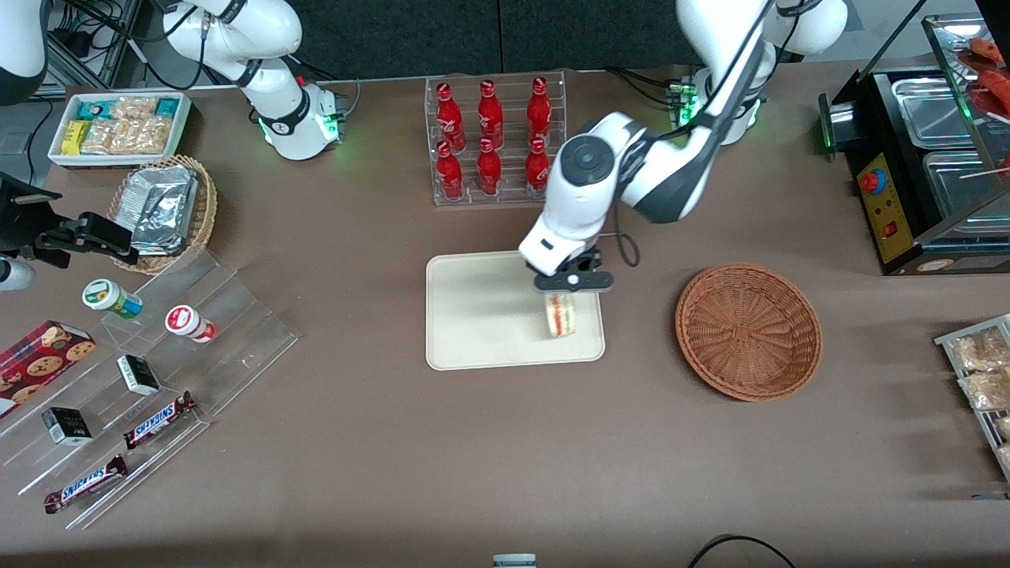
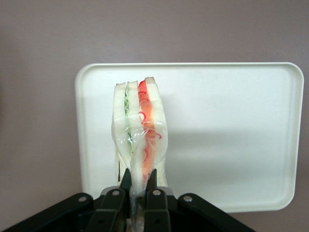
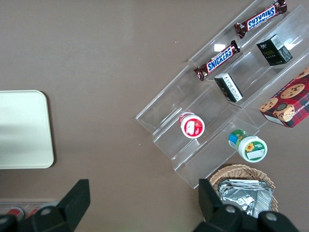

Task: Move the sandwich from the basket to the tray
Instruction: 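Lift the sandwich and carry it over the cream tray, then lower the sandwich upright onto the tray and open the left gripper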

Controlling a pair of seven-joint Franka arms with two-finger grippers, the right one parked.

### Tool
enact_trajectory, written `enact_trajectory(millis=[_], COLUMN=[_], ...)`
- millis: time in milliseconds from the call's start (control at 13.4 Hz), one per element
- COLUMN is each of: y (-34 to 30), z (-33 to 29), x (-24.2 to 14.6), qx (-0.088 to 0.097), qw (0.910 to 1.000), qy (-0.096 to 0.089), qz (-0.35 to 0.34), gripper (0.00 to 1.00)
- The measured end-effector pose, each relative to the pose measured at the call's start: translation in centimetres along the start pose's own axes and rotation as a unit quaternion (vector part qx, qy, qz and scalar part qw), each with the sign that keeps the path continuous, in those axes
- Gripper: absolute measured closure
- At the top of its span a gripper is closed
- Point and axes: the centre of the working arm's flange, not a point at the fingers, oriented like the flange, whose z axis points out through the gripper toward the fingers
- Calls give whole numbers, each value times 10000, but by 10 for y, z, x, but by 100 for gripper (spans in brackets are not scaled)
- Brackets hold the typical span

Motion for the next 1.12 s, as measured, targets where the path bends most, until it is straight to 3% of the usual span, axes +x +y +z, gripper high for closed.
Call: enact_trajectory(millis=[298,670,1117], y=[37,58,59], z=[40,60,74], x=[1,-3,-5], qx=[-70,-266,-247], qw=[10000,9995,9996], qy=[19,169,147], qz=[33,-4,-8], gripper=[86,86,89])
